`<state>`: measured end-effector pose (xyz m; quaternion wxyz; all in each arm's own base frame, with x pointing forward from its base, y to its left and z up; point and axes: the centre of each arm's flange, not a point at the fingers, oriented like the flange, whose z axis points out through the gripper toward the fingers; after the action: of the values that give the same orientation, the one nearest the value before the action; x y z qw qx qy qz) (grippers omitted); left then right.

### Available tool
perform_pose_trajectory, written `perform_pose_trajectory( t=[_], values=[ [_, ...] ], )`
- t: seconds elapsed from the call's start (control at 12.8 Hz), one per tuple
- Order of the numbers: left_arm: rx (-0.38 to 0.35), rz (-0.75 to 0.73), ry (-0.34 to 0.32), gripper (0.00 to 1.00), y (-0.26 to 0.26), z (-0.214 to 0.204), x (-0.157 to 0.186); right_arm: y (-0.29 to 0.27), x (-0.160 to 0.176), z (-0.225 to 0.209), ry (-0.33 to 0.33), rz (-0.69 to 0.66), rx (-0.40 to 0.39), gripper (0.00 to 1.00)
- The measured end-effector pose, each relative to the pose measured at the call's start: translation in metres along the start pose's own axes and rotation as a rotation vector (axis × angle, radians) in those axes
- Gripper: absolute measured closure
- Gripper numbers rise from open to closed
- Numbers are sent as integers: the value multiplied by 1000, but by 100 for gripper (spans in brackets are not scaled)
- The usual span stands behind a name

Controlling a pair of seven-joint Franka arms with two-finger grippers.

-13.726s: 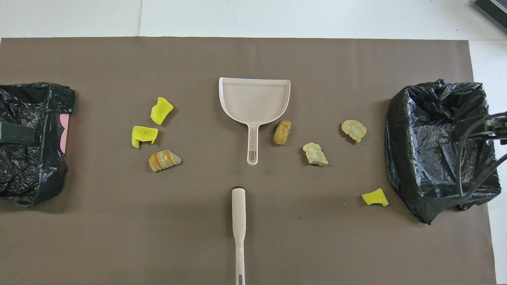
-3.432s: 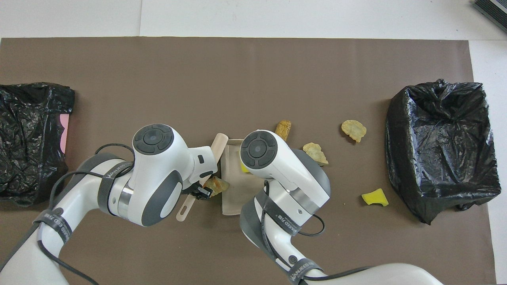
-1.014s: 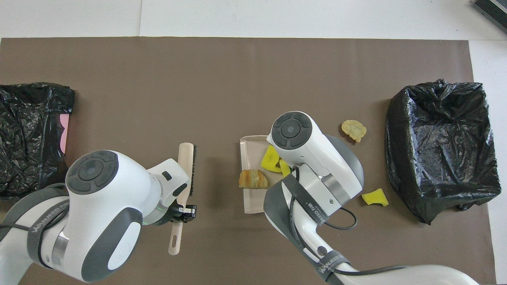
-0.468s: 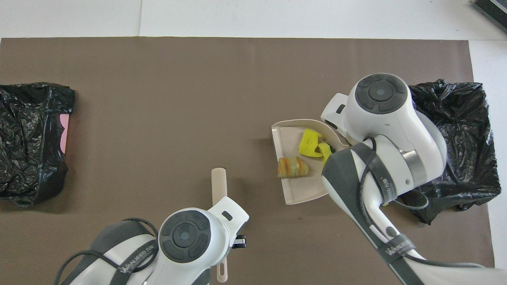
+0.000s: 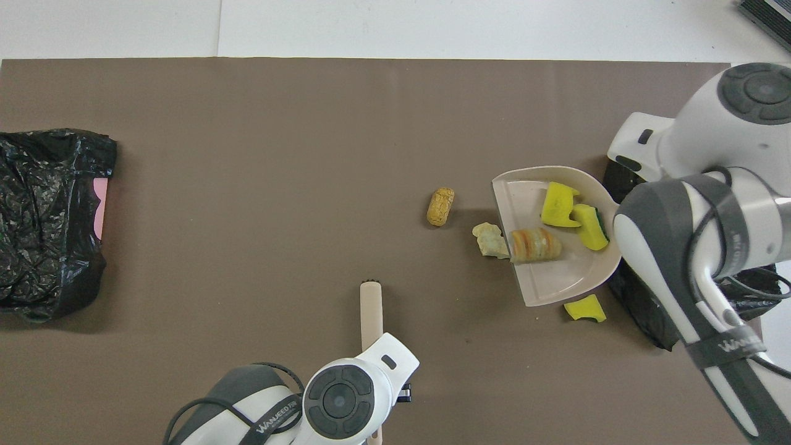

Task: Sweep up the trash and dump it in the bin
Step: 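Carry the dustpan to the black bag with the right gripper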

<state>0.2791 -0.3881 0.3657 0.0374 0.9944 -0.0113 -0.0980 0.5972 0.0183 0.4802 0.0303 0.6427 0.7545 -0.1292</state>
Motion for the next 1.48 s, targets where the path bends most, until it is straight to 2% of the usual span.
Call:
perform_pose_trajectory(
  t=[0.39, 0.55, 0.78, 1.01, 1.17, 1.33, 1.4, 1.48],
  values=[
    [0, 7, -14, 74, 10, 21, -3, -22, -131, 11, 15, 28, -23, 69],
    [-15, -9, -22, 74, 11, 21, -3, -36, -195, 16, -21, 66, -99, 69],
    [-21, -16, -25, 74, 11, 21, -3, -55, -254, 25, -142, 102, -114, 69],
    [-19, -21, -26, 74, 10, 24, -3, -64, -279, 29, -264, 89, -105, 69],
    [-13, -24, -30, 74, 7, 29, -4, -66, -280, 35, -348, 88, -79, 69],
    [-13, -25, -28, 74, 6, 30, -4, -64, -262, 38, -418, 101, -59, 69],
    [-14, -25, -27, 67, 6, 30, -4, -62, -248, 38, -443, 105, -58, 69],
    [-15, -26, -26, 67, 5, 30, -4, -61, -233, 37, -470, 117, -61, 69]
  ],
)
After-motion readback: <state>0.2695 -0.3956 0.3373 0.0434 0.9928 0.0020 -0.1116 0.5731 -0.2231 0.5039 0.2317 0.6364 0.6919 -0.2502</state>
